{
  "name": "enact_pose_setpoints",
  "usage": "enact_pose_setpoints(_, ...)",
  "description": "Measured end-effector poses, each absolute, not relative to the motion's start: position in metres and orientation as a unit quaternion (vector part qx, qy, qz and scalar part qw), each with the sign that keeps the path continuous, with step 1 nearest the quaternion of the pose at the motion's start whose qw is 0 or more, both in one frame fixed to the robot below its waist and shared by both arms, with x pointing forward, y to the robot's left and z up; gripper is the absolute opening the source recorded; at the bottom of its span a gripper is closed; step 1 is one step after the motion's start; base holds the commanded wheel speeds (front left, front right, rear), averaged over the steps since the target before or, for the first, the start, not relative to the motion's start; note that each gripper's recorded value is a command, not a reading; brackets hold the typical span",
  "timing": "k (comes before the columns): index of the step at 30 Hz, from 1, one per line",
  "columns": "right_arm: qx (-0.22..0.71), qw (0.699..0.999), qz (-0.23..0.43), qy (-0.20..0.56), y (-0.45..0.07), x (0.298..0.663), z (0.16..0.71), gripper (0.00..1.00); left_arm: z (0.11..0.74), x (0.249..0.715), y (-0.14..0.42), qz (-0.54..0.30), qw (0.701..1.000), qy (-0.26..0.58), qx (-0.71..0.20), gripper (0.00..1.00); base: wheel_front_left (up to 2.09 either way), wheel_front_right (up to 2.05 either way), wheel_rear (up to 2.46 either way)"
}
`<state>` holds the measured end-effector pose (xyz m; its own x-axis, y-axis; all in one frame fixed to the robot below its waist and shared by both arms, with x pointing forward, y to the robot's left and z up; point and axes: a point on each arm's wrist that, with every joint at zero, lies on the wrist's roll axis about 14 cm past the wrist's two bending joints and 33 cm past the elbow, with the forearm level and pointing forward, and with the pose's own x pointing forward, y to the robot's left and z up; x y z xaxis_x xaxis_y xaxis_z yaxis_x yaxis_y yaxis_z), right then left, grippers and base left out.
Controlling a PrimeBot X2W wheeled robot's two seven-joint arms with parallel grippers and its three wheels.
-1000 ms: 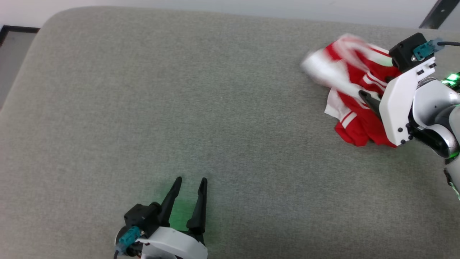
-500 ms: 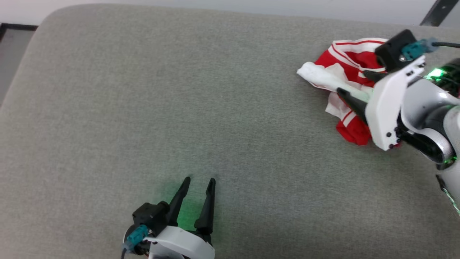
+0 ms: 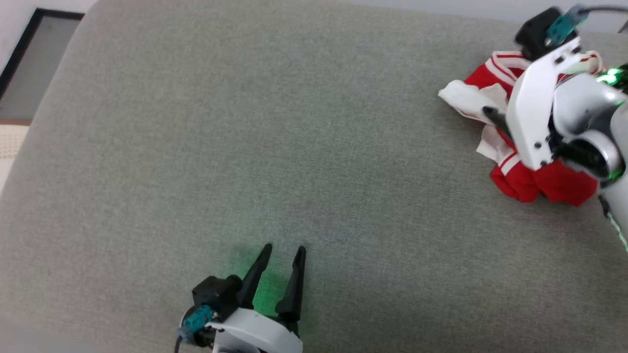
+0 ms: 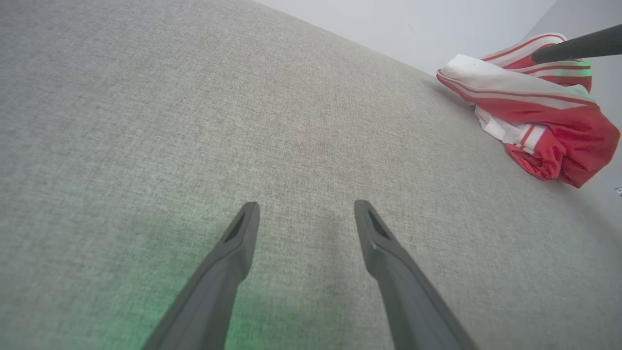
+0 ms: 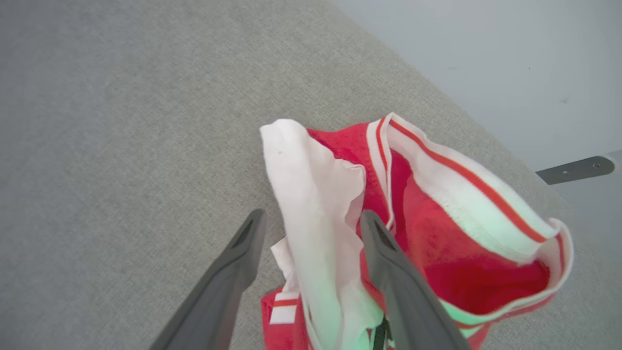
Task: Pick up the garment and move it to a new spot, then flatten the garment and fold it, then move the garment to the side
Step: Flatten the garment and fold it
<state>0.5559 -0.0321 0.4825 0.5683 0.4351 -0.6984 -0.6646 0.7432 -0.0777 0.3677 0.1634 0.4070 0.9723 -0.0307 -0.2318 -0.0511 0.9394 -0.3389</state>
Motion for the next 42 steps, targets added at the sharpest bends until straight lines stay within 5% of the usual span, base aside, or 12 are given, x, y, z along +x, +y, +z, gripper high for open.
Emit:
enact_pose_setpoints(17, -0.172, 0.842, 0.304, 0.412, -0.028, 0.569, 0.426, 0.98, 0.396, 0.375, 0.161, 0.008, 0.973, 0.135, -0.185, 1.00, 0.00, 0.00, 0.00)
enact_pose_setpoints(18, -0.171, 0.840, 0.307, 0.414, -0.026, 0.567, 0.425, 0.51, 0.395, 0.375, 0.160, 0.006, 0.973, 0.135, -0.185, 1.00, 0.00, 0.00, 0.00)
enact_pose_setpoints(22, -0.182, 0.831, 0.310, 0.425, -0.029, 0.564, 0.418, 0.30, 0.395, 0.379, 0.158, 0.004, 0.973, 0.135, -0.186, 1.00, 0.00, 0.00, 0.00)
enact_pose_setpoints(25, -0.190, 0.826, 0.312, 0.430, -0.029, 0.563, 0.416, 0.00, 0.395, 0.379, 0.158, 0.003, 0.973, 0.135, -0.187, 1.00, 0.00, 0.00, 0.00)
enact_pose_setpoints(36, -0.143, 0.869, 0.341, 0.328, -0.010, 0.576, 0.469, 0.00, 0.397, 0.378, 0.162, 0.010, 0.974, 0.133, -0.184, 1.00, 0.00, 0.00, 0.00)
enact_pose_setpoints(42, -0.144, 0.898, 0.297, 0.290, -0.062, 0.575, 0.493, 0.00, 0.398, 0.378, 0.156, -0.001, 0.975, 0.131, -0.177, 1.00, 0.00, 0.00, 0.00)
